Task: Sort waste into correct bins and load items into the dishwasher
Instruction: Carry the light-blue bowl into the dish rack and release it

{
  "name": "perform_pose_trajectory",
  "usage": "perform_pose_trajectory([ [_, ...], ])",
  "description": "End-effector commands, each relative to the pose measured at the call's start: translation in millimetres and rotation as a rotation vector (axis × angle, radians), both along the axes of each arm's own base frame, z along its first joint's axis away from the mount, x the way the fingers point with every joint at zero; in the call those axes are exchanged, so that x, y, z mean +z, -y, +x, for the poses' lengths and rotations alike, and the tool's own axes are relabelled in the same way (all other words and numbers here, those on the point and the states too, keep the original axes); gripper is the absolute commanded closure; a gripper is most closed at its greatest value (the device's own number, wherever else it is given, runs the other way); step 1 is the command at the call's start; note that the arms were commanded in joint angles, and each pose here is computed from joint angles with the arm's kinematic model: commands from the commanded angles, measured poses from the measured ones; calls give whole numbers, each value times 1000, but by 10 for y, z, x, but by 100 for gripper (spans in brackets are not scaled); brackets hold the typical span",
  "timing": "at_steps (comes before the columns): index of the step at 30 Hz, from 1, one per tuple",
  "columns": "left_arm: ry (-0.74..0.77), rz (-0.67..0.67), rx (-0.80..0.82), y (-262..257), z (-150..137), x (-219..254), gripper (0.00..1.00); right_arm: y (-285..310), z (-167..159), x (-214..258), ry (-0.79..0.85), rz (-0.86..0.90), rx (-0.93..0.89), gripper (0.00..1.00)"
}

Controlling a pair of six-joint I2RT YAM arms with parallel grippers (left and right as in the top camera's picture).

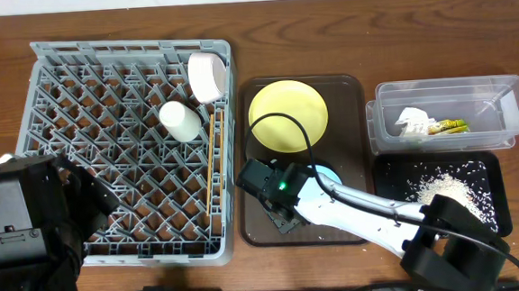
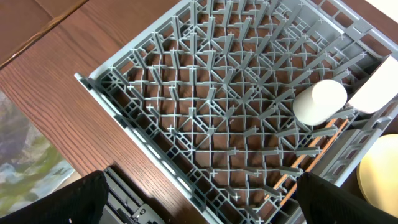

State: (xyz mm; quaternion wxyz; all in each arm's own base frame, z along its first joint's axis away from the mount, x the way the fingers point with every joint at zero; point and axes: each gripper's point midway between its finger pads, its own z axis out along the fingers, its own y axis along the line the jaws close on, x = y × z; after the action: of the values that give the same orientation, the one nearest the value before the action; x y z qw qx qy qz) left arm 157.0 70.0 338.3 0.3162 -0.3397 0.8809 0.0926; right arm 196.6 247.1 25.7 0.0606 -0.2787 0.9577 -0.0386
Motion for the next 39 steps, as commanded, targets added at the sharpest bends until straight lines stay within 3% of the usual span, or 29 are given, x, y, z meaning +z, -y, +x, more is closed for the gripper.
perform_pose_trajectory([
  [1, -15, 20, 3, -32, -14, -8, 2, -21, -124, -31, -63, 16, -2, 99],
  [7, -14, 20, 3, -32, -13, -8, 2, -236, 53, 316, -40, 106, 37, 99],
  [12, -14, 20, 3, -32, -13, -8, 2, -591, 408, 1172, 30, 374, 97, 99],
  [16, -14, 20, 4, -33, -14, -8, 2, -781, 671, 1904, 5, 775, 138, 99],
  [19, -14, 20, 3, -32, -13, -8, 2, -916, 610, 2383, -114, 1126, 302, 99],
  [23, -15, 20, 3, -32, -14, -8, 2, -985, 489, 2751, -165, 1405, 518, 99],
  [28, -14, 20, 3, -32, -13, -8, 2, -1189, 344, 2705, -159, 1466, 631, 99],
  [34, -15, 20, 4, -33, -14, -8, 2, -1597, -90, 2641, -191, 1509, 795, 99],
  [39, -15, 20, 4, -33, -14, -8, 2, -2005, -262, 2508, -250, 1534, 768, 99],
])
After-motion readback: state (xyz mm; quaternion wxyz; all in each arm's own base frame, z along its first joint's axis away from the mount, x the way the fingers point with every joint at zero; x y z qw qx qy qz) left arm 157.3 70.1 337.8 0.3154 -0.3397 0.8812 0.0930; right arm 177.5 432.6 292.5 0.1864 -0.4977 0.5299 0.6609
